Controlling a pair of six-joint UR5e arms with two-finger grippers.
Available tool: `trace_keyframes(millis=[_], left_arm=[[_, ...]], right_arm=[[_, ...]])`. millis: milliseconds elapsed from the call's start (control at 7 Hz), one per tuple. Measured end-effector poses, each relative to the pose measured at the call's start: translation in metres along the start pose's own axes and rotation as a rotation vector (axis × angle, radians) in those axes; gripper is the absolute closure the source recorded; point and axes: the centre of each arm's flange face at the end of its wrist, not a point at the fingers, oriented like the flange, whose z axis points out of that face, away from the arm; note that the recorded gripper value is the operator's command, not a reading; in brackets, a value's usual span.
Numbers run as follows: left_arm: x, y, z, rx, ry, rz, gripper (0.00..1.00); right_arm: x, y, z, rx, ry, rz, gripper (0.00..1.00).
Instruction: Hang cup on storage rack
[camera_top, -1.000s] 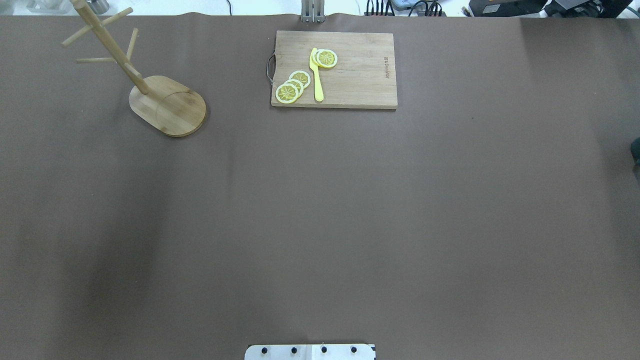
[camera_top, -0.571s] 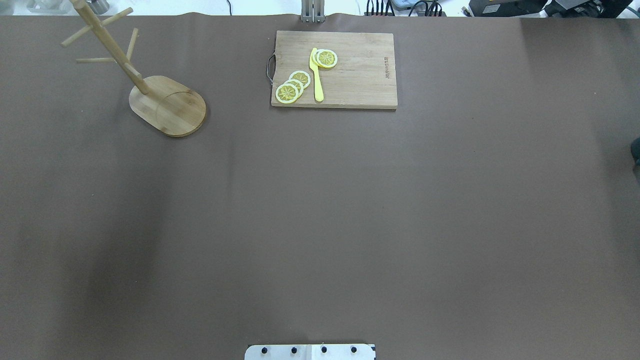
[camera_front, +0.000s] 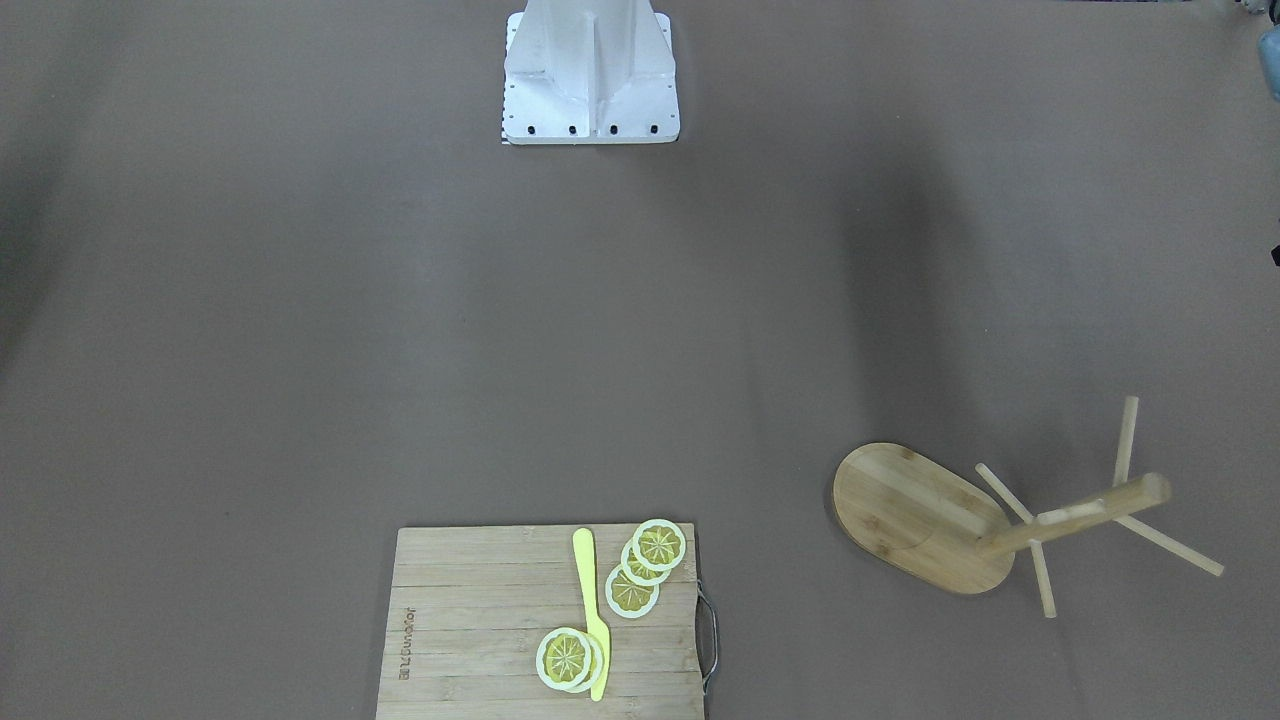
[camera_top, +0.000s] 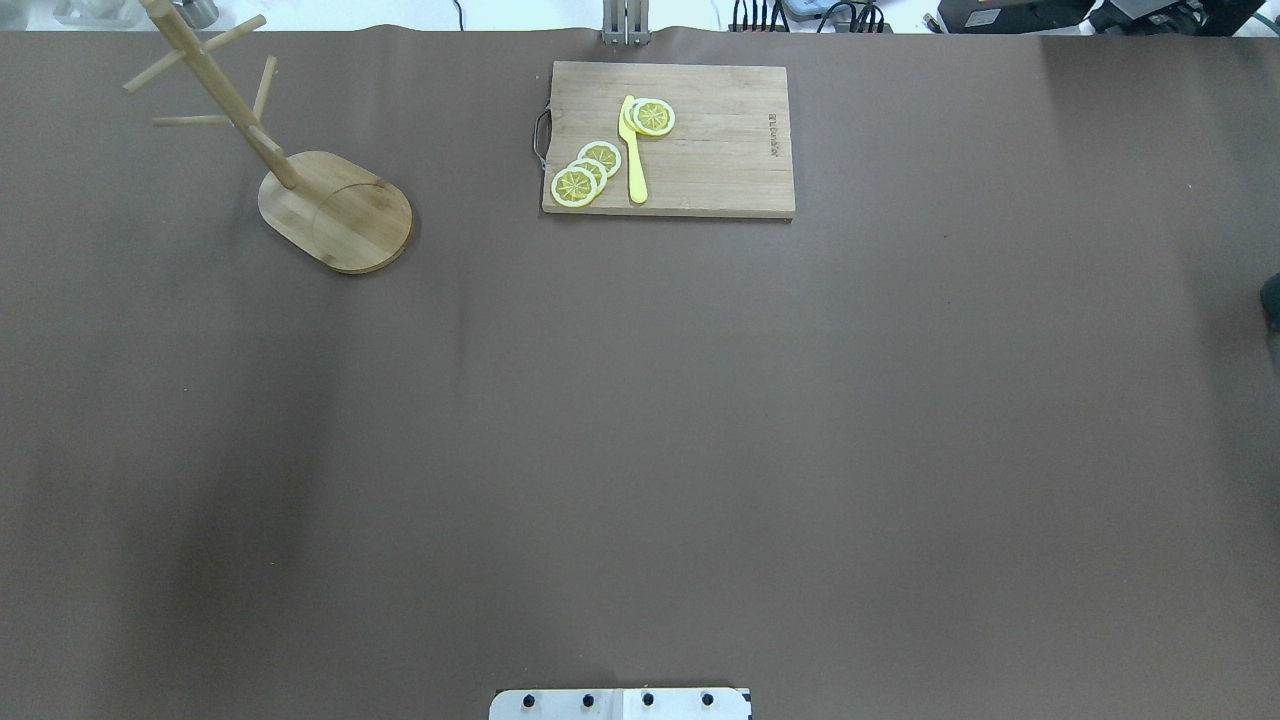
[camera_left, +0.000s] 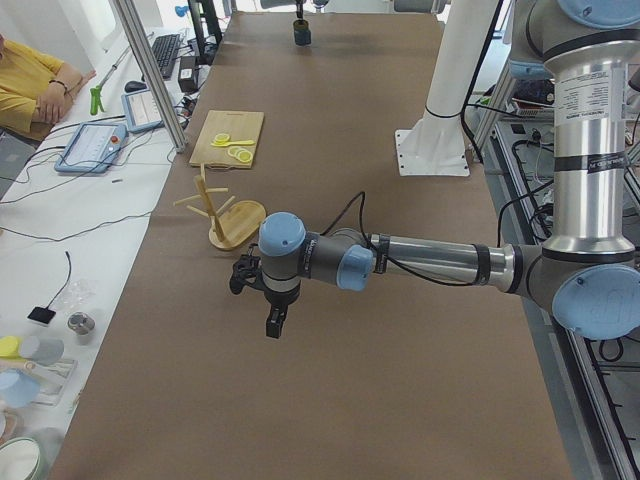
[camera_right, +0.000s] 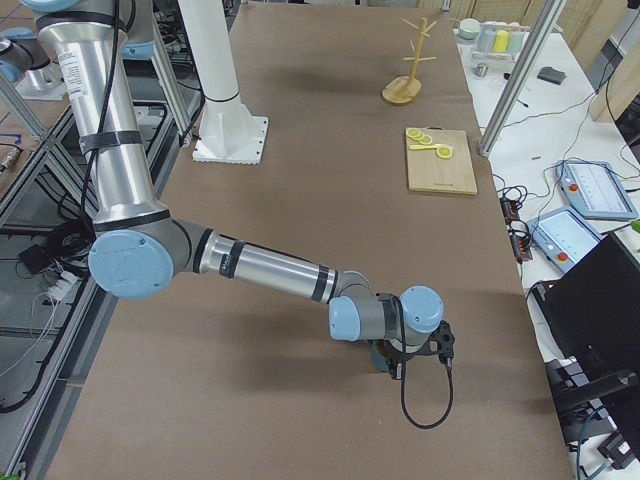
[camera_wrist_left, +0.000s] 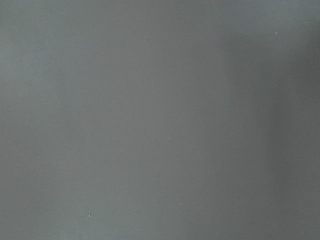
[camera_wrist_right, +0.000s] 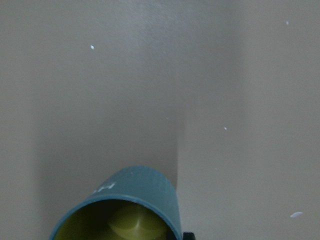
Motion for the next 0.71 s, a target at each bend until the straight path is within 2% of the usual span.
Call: trace_keyframes(millis=[286, 714], left_arm=[[0.001, -0.001, 0.000, 0.001, 0.001, 0.000, 0.01], [0.002, -0.003, -0.001, 0.005, 0.003, 0.002, 0.01]], right_arm=[[-0.067, -0.009, -0.024, 0.032, -0.072, 0.030, 1.00], [-0.274, 0.018, -0.039, 0.008, -0.171, 0.156, 1.00]])
